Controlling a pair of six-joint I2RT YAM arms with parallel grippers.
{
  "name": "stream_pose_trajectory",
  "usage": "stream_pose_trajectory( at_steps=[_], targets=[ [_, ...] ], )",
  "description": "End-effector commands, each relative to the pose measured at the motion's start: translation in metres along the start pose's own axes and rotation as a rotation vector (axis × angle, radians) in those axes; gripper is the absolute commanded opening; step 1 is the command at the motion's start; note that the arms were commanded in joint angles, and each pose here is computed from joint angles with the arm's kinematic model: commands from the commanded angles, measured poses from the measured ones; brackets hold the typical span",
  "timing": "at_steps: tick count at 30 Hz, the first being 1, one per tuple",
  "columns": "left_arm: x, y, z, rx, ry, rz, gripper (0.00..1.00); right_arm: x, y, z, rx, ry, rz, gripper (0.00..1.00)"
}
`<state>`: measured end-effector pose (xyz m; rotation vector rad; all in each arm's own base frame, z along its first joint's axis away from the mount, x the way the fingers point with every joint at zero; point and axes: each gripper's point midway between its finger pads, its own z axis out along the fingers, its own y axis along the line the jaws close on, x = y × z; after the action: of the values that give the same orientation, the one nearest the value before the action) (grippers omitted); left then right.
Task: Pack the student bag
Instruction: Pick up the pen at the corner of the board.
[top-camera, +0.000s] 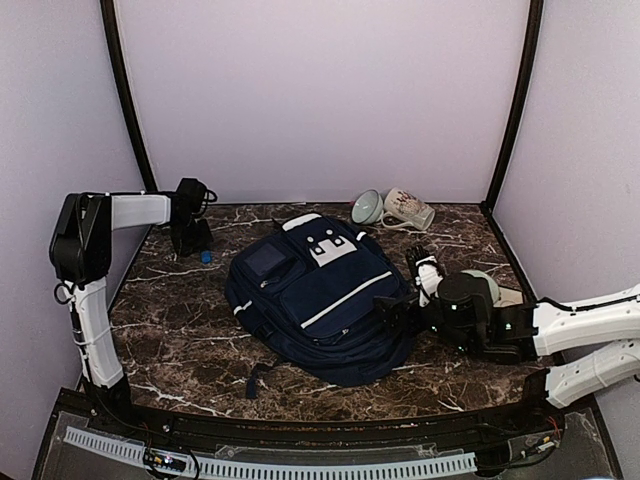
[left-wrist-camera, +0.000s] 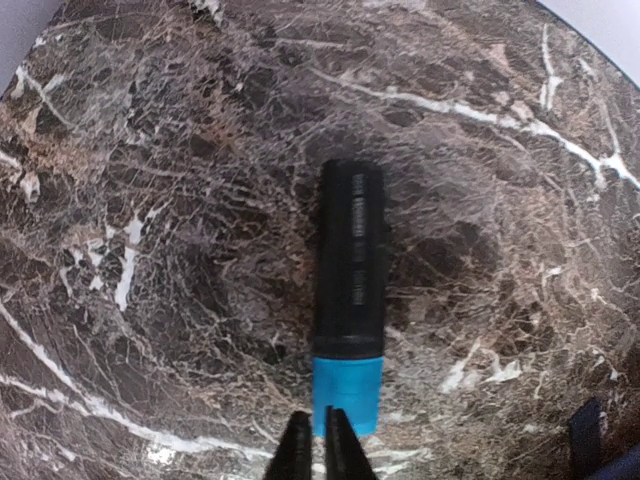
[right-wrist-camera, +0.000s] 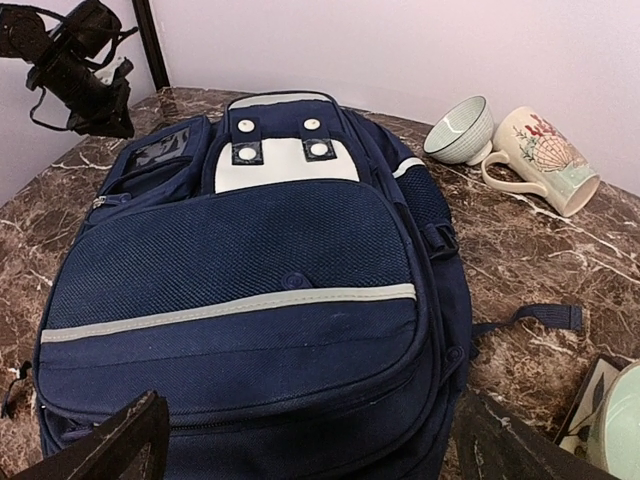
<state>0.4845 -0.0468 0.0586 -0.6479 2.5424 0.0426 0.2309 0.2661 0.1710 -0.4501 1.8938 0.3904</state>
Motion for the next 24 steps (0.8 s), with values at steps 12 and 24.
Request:
stream_pose_trajectory(
  at_steps=[12,24],
  targets=[
    [-0.013,-0.025,-0.008,0.108,-0.081,0.105,0.92,-0.011,0.002,0.004,0.000,-0.033,0.005,1.00],
    [0.009,-0.018,0.022,0.061,-0.008,0.107,0.65,-0.009,-0.005,-0.003,0.005,-0.043,0.016,1.00]
  ],
)
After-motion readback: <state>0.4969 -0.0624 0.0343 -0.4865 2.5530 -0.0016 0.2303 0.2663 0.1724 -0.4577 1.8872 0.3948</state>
